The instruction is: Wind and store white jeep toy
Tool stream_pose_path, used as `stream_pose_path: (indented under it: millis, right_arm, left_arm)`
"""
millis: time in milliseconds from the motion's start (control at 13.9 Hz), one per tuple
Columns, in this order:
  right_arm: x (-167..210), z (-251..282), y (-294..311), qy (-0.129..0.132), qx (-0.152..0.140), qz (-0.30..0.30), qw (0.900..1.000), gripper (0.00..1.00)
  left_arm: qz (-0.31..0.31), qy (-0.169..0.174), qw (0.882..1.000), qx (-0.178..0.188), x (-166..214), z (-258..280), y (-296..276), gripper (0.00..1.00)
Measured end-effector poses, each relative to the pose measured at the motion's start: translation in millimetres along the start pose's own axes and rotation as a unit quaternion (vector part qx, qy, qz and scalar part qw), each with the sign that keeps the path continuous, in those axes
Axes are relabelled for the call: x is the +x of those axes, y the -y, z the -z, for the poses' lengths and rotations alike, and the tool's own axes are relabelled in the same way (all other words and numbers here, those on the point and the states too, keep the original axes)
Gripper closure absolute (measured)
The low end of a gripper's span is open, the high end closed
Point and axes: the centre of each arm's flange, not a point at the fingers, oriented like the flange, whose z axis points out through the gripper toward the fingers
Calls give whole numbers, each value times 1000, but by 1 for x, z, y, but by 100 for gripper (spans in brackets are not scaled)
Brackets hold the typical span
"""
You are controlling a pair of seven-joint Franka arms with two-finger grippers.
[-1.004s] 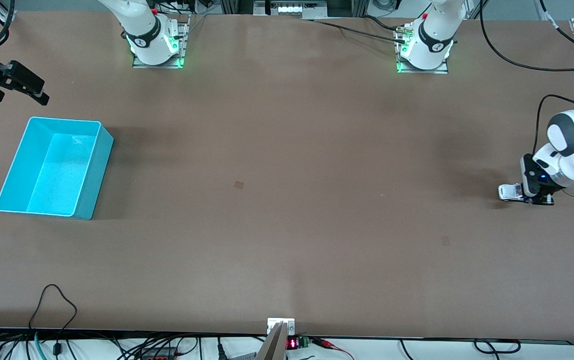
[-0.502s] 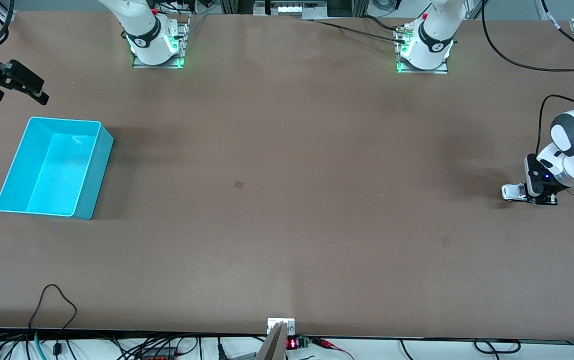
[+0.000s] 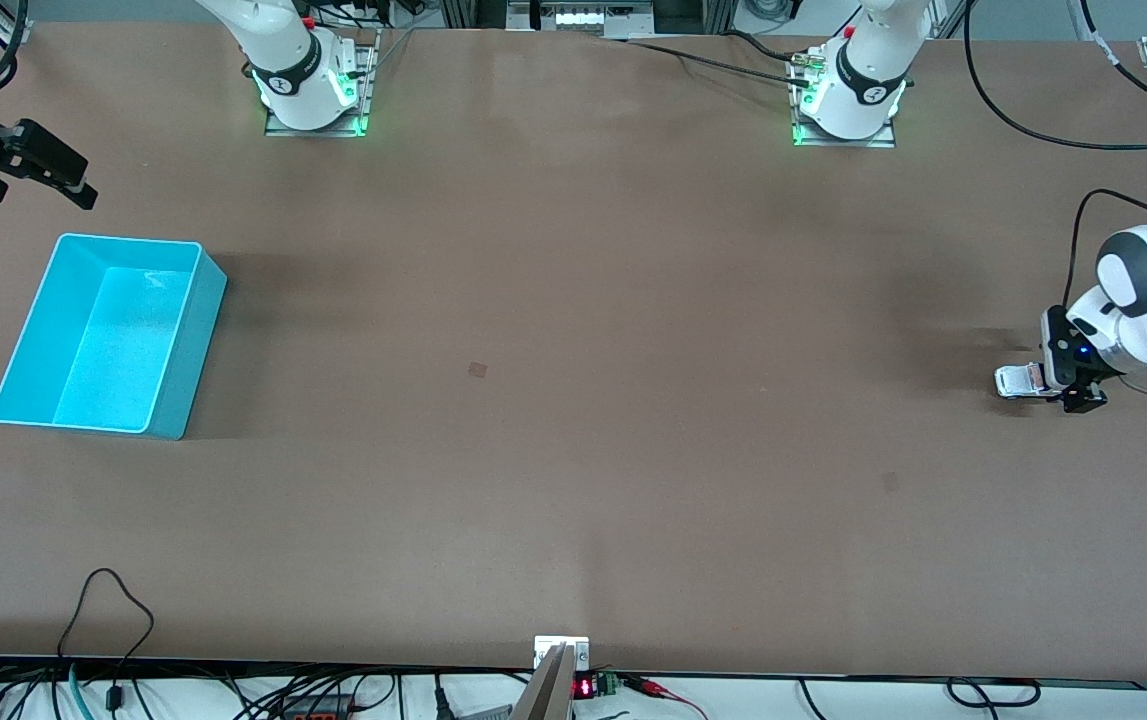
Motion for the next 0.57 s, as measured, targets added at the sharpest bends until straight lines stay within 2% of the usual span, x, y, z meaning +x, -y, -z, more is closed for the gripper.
stream_pose_path:
  millis: [215,574]
  right_arm:
    - [0,0,1,0,3,0,1000,0]
    - [0,0,1,0,4,0,1000,0]
  left_arm:
    - [-6,-6,1000,-21,9,30,11,0]
    - [44,-26,994,-101,43,104,39,0]
